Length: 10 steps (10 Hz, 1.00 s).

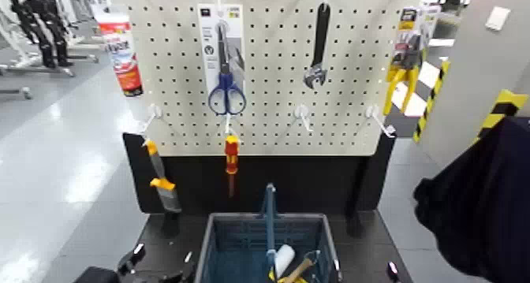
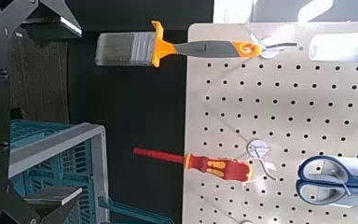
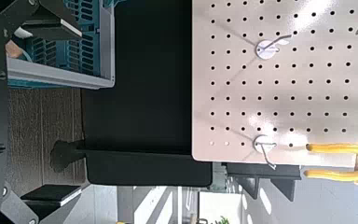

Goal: Put the yellow paint brush into the crate.

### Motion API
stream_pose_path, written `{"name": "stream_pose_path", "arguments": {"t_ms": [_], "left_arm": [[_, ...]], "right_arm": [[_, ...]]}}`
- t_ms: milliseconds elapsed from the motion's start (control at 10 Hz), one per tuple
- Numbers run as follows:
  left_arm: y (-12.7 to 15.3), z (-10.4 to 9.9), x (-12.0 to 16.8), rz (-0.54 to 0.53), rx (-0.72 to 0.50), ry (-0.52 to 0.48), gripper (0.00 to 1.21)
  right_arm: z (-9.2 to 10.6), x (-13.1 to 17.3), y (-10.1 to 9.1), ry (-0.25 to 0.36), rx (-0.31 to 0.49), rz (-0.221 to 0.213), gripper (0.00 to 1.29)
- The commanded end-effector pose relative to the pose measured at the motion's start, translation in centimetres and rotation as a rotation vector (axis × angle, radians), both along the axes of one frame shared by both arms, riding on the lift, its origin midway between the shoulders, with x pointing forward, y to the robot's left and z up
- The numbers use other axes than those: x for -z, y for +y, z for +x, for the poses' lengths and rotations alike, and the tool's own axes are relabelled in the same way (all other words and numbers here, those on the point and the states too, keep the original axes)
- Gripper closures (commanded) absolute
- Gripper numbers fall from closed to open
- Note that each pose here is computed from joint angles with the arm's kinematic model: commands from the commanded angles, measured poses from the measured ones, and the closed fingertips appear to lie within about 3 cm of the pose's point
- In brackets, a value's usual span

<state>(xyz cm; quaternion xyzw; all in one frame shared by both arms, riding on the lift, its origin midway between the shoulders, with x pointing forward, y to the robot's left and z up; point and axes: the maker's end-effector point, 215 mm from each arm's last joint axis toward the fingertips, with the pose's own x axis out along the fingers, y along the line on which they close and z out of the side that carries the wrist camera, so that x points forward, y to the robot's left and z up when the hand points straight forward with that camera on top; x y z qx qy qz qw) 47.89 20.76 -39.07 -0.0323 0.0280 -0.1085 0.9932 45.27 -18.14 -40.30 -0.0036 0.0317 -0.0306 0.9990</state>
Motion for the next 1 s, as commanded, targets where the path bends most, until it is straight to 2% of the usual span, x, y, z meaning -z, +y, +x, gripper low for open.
{"name": "stream_pose_path", "arguments": {"t_ms": [100,500,1000], "left_arm": [[3.7,1.8,-1.2,0.008,0.028,-0.002,0.12],[8.9,4.1,-4.2,0.061,0.05,-0.02,0.12],[10.4,7.8,-6.2,0.068,0.196,0.003,0.12]], "right_arm": [[0.1,0.0,0.2,0.001,-0.004,-0.001,0.14],[0.2,0.0,0.2,0.003,-0.007,-0.005,0.14],[0.2,0.1,0.2,0.004,-0.008,-0.004,0.14]]}}
